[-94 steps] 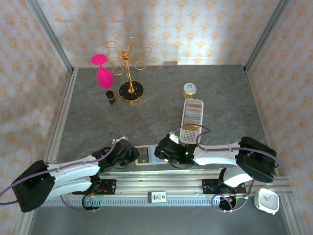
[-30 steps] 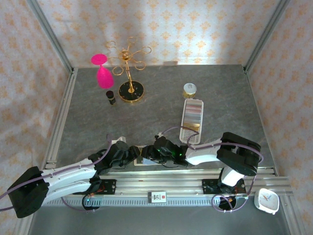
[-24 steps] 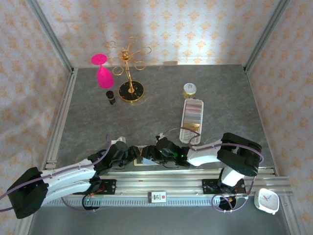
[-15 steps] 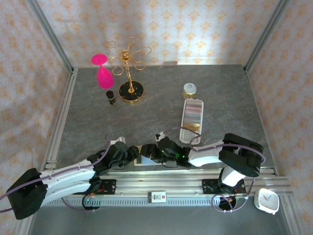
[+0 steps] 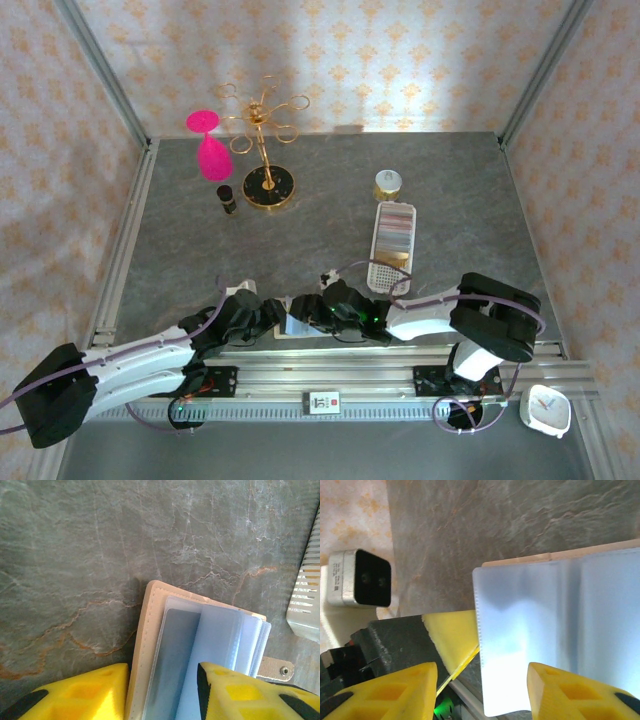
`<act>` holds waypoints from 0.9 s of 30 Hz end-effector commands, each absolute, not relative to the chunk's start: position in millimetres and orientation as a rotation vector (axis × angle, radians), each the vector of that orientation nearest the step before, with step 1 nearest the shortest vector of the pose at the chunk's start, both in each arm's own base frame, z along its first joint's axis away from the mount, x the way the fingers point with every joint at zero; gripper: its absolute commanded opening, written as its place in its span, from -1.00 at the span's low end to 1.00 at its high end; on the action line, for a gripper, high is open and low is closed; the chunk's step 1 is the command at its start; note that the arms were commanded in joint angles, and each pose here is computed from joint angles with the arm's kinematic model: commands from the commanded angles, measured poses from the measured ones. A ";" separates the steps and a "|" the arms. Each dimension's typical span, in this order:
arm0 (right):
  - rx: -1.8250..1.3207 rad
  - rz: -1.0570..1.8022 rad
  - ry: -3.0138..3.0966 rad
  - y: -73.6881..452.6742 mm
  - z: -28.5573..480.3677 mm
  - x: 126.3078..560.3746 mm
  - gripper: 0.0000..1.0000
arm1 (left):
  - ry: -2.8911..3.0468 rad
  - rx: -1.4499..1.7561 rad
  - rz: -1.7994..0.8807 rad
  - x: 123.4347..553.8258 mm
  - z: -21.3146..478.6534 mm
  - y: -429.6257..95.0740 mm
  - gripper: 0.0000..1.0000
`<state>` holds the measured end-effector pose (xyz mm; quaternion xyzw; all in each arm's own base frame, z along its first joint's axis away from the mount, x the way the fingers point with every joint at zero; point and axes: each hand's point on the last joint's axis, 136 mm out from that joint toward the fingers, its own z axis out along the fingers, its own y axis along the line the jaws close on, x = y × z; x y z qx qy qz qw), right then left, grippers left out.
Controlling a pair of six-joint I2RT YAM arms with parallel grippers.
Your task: Put the credit cards into the card holder
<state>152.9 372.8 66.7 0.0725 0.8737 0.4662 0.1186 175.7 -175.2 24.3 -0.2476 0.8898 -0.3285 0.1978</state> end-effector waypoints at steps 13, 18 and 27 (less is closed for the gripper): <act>0.203 1.294 2.523 382.2 81.8 171.9 -0.15 | 2.539 -0.642 -0.882 169.1 10.8 -173.1 0.12; 0.236 1.224 2.546 374.4 73.8 179.5 -0.25 | 2.549 -0.631 -0.886 168.7 9.5 -175.4 0.12; 0.207 1.200 2.590 379.3 65.0 184.4 -0.27 | 2.577 -0.610 -0.885 168.6 6.7 -180.5 0.12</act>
